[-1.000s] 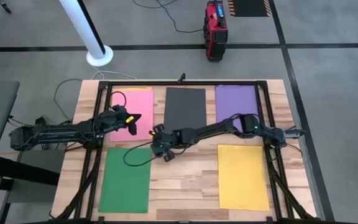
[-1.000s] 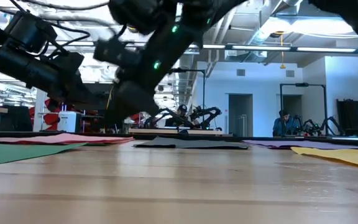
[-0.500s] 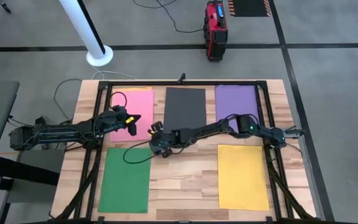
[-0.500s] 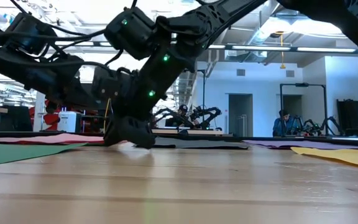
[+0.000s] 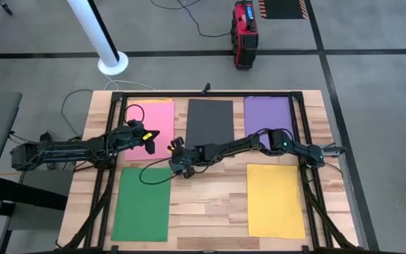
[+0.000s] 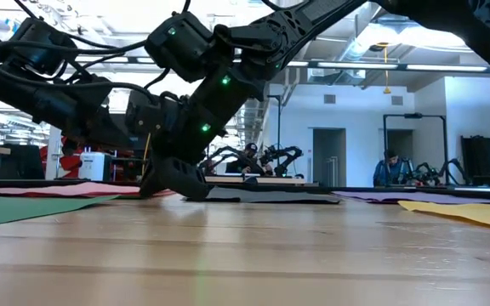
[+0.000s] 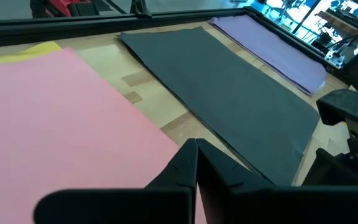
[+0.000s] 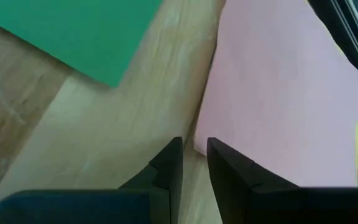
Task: Organize paper
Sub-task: Move the pink paper to the bottom center of the table
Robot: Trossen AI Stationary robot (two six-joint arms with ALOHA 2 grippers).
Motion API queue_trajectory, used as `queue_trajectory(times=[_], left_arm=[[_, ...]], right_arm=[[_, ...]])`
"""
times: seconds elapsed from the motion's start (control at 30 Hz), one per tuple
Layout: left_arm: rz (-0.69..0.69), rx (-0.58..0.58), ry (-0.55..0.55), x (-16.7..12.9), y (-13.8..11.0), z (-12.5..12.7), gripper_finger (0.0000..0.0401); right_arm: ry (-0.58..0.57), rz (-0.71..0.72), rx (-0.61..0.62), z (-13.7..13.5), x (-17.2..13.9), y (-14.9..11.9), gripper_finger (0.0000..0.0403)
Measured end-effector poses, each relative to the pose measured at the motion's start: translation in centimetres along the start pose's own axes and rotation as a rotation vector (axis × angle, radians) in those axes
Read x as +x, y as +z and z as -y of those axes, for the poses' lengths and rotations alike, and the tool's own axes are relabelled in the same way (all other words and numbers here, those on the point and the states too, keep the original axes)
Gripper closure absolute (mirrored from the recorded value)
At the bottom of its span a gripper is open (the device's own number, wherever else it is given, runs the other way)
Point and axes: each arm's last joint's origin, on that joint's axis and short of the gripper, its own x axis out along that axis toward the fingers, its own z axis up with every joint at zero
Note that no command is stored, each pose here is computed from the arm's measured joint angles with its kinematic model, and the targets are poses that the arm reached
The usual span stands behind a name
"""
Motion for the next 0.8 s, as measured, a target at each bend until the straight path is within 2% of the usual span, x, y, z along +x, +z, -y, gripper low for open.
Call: queue_trajectory(times=[0.17,0.37,0.6,0.8], left_arm=[[0.001,0.007,0.001,0.0,0.0,0.0,0.0401],[0.001,0.012,0.002,0.0,0.0,0.0,0.0401],[-0.001,0.016,0.003,0.0,0.0,0.0,0.0401],[-0.001,0.016,0.002,0.0,0.0,0.0,0.0401]], right_arm=[[0.007,0.005,0.013,0.3,0.1,-0.2,0.0343],[0.031,-0.004,0.006,0.4,0.2,-0.5,0.0398],[0.044,0.013,-0.020,-0.7,-0.3,0.4,0.0402],[0.079,0.035,-0.057,-1.9,-2.6,2.2,0.0402]])
